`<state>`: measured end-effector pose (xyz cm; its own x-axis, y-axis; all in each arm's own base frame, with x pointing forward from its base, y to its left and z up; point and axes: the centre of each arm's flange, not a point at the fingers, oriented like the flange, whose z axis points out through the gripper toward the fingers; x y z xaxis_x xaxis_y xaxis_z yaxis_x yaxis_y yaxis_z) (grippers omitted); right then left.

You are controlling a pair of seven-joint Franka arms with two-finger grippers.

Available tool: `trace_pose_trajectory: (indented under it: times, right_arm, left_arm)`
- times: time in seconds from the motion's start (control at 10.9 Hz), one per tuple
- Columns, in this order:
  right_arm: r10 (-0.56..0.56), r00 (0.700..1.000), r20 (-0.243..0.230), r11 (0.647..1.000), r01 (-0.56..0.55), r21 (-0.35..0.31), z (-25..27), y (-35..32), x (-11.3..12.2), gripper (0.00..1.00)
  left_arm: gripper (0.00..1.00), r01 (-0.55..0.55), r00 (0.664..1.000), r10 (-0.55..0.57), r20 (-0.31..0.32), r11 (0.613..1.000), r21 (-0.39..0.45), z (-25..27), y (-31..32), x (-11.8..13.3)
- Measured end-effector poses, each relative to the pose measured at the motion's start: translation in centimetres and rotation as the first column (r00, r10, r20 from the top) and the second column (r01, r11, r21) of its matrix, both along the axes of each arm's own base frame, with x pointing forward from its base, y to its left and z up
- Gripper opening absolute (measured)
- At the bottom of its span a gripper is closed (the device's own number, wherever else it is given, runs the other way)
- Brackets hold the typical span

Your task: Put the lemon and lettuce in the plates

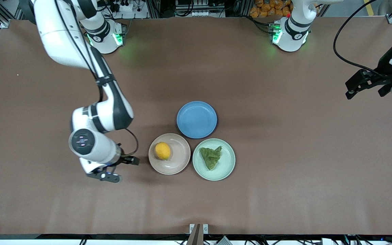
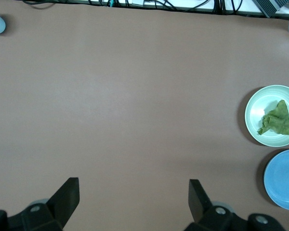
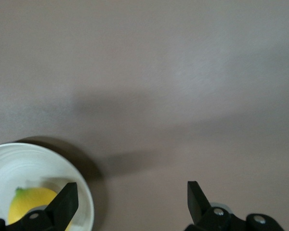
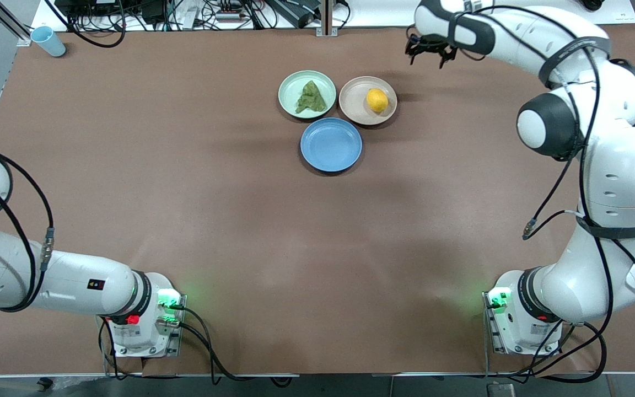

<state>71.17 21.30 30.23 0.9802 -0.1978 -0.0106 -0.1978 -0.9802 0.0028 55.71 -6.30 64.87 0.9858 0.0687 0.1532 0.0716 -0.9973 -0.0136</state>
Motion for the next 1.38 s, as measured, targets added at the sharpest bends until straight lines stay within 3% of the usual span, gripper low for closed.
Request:
trace_pose_trajectory:
  times: [0.74,1.38]
  right_arm:
    - [0.156,0.987,-0.043,0.988,-0.155,0.015,4.2,-16.3,1.8,1.00]
    - [0.089,0.996,-0.022,0.996,-0.089,0.026,12.5,-24.0,0.1,1.00]
  left_arm:
    - [1.00,-0.019,1.000,0.019,0.009,1.000,-0.002,0.9,1.1,0.0]
    - [1.00,-0.003,1.000,0.003,-0.006,1.000,-0.001,0.5,0.1,-0.1]
